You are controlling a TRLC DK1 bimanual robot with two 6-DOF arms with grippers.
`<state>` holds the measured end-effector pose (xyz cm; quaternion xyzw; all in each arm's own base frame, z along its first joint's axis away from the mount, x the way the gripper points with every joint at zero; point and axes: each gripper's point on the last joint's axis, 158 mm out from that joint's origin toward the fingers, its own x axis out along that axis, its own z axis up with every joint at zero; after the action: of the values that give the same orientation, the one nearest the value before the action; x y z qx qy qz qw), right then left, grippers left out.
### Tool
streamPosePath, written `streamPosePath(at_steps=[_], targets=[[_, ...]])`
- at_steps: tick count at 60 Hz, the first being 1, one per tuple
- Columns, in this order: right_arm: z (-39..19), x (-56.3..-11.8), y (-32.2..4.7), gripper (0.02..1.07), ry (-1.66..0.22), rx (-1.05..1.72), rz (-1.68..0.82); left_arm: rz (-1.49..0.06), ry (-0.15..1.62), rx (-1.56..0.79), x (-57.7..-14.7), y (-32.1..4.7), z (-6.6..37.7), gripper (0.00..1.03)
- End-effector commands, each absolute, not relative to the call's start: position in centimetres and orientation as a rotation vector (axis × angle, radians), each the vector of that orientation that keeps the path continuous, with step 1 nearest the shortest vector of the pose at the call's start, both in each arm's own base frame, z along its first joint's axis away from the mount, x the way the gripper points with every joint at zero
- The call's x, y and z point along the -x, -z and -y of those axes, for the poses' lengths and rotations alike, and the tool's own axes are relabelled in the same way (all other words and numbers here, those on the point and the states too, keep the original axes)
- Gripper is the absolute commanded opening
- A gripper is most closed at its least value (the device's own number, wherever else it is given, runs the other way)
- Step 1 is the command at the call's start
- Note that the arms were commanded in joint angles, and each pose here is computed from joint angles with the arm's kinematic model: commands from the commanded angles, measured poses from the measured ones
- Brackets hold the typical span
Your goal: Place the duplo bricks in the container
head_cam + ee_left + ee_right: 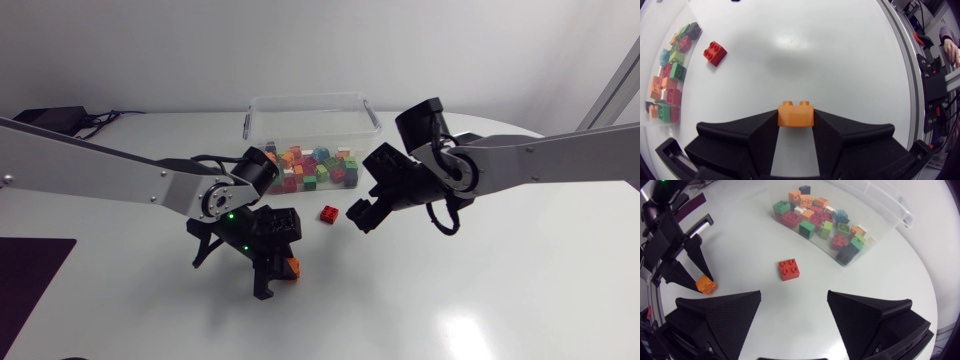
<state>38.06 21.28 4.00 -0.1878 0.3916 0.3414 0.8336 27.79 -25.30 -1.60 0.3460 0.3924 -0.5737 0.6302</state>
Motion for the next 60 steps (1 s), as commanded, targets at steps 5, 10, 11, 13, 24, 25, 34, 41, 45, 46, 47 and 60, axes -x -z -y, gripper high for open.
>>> streamPosePath(at_steps=[5, 10, 11, 13, 24, 25, 34, 41, 45, 46, 47, 60], targets=[[-22.6, -39.1, -1.2, 0.98, -0.777, 0.458, -0.861, -0.850, 1.307, -0.805, -27.7, -1.0, 25.3, 0.31], [-23.1, -39.6, 0.0, 0.98, -0.794, 0.478, -0.875, -0.822, 1.287, -0.797, -28.2, -2.4, 25.3, 0.31], [-23.2, -39.7, 0.2, 0.98, -0.799, 0.485, -0.875, -0.815, 1.279, -0.795, -28.5, -2.9, 25.1, 0.31], [-23.4, -39.9, 0.6, 0.98, -0.805, 0.490, -0.877, -0.807, 1.272, -0.792, -28.7, -3.4, 25.1, 0.31], [-24.9, -40.8, 1.7, 0.98, -0.851, 0.525, -0.869, -0.742, 1.224, -0.776, -30.0, -6.5, 24.8, 0.31], [-25.1, -41.0, 1.7, 0.98, -0.853, 0.527, -0.867, -0.733, 1.215, -0.770, -30.2, -7.0, 24.8, 0.31], [-25.9, -42.0, 2.5, 0.92, -0.873, 0.546, -0.871, -0.675, 1.155, -0.740, -31.7, -10.0, 24.4, 0.31], [-26.2, -42.3, 3.1, 0.82, -0.884, 0.557, -0.878, -0.635, 1.114, -0.722, -32.8, -12.0, 23.9, 0.31], [-26.4, -42.3, 3.4, 0.77, -0.889, 0.562, -0.880, -0.611, 1.097, -0.714, -33.4, -13.2, 23.8, 0.31], [-26.4, -42.3, 3.5, 0.75, -0.890, 0.564, -0.883, -0.607, 1.093, -0.710, -33.6, -13.4, 23.8, 0.31], [-26.4, -42.3, 3.7, 0.74, -0.893, 0.564, -0.885, -0.601, 1.087, -0.707, -33.8, -13.7, 23.7, 0.31], [-26.7, -42.1, 4.9, 0.56, -0.909, 0.578, -0.904, -0.538, 1.029, -0.663, -35.9, -17.3, 23.7, 0.31]])
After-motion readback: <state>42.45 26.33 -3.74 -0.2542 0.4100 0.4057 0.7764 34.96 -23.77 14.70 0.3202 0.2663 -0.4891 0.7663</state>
